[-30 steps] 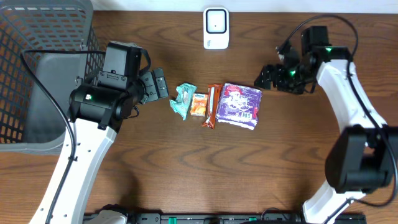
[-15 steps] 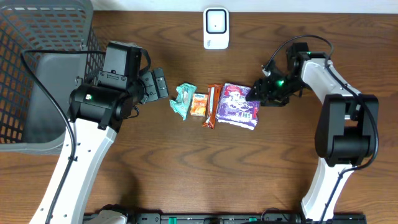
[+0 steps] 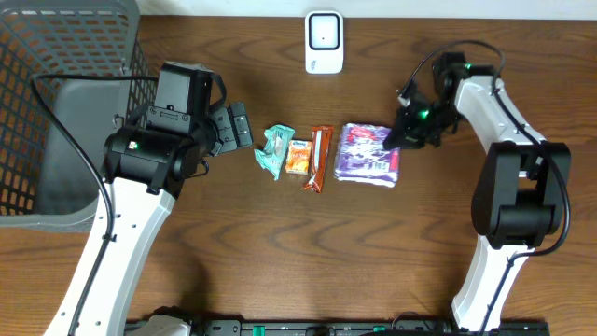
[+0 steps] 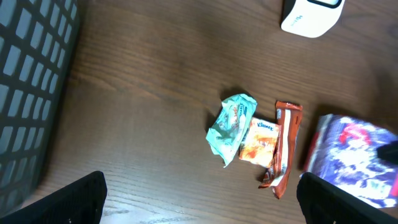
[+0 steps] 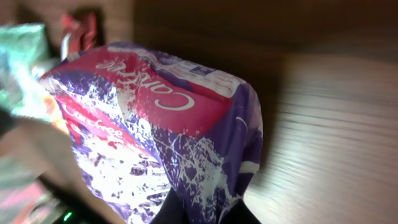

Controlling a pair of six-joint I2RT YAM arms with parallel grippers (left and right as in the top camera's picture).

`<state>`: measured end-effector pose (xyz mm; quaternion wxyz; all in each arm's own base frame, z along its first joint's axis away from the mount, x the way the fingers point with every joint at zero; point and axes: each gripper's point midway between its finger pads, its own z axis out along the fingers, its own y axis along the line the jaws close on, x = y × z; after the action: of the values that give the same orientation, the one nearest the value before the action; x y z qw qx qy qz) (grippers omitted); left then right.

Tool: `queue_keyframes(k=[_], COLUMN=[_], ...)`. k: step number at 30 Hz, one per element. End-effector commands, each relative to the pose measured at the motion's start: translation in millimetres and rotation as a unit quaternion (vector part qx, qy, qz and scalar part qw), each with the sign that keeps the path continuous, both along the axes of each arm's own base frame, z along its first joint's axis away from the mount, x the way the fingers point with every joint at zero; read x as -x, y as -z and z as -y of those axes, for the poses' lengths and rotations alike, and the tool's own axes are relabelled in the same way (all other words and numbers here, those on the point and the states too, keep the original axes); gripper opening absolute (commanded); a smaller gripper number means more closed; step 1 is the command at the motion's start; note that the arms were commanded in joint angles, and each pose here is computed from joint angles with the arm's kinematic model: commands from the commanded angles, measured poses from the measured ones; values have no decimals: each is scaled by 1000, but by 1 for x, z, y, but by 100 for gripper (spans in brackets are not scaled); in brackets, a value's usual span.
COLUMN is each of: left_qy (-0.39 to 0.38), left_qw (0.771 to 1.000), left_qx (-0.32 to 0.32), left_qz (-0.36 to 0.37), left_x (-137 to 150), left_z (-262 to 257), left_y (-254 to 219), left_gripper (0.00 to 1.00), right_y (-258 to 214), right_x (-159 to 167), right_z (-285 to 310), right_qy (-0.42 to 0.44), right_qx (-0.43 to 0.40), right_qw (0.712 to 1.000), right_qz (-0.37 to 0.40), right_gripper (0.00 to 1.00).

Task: Scan the item barcode
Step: 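Lift the purple bag and turn it with the right gripper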

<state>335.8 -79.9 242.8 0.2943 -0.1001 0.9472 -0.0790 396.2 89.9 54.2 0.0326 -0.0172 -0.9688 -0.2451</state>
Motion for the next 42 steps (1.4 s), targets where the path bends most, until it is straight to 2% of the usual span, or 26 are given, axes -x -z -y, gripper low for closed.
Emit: queue_keyframes(k=[1, 3, 5, 9, 12, 15, 21, 22, 23, 24, 25, 30, 34, 37, 39, 42], left_qy=[-2, -2, -2, -2, -2, -2, -2, -2, -2, -2, -2, -2, -2, -2, -2, -2], left_qw=[1000, 1000, 1000, 1000, 1000, 1000, 1000, 1000, 1000, 1000, 1000, 1000, 1000, 1000, 1000, 1000], left_qx=[-11, -11, -11, -11, -11, -11, -11, -11, -11, -11, -11, -11, -11, -11, -11, -11], left_qz=[1, 1, 1, 1, 1, 1, 1, 1, 1, 1, 1, 1, 1, 1, 1, 1], left_x=[0, 0, 0, 0, 0, 0, 0, 0, 0, 0, 0, 0, 0, 0, 0, 0], left_z=[-3, -3, -3, -3, -3, -3, -3, -3, -3, -3, -3, -3, -3, -3, -3, -3], left_y=[0, 0, 0, 0, 0, 0, 0, 0, 0, 0, 0, 0, 0, 0, 0, 0], left_gripper=[98, 98, 98, 98, 98, 98, 98, 98, 98, 98, 98, 98, 98, 98, 98, 98], right_y=[-42, -63, -84, -107, -102, -83, -49, -47, -44, -42, -41, -41, -59, -87, -108, -130], right_x=[-23, -22, -18, -10, -8, -9, -14, -16, -17, -16, -17, -16, -23, -34, -40, -47], right_z=[52, 81, 109, 136, 131, 112, 26, 14, -15, -28, -43, -98, -110, -107, -99, -71], right_qy=[64, 105, 138, 155, 144, 124, 95, 90, 77, 71, 64, 37, 32, 27, 19, 13], right_qx=[185, 291, 396, 536, 563, 557, 435, 419, 381, 365, 345, 265, 235, 215, 207, 215], right_qw=[980, 950, 906, 826, 809, 816, 889, 896, 913, 919, 927, 951, 957, 960, 959, 956], right_qz=[42, 47, 58, 78, 87, 94, 110, 116, 126, 129, 134, 153, 165, 180, 192, 198], right_gripper=[1, 1, 1, 1, 1, 1, 3, 7, 24, 33, 36, 37, 42, 57, 71, 82])
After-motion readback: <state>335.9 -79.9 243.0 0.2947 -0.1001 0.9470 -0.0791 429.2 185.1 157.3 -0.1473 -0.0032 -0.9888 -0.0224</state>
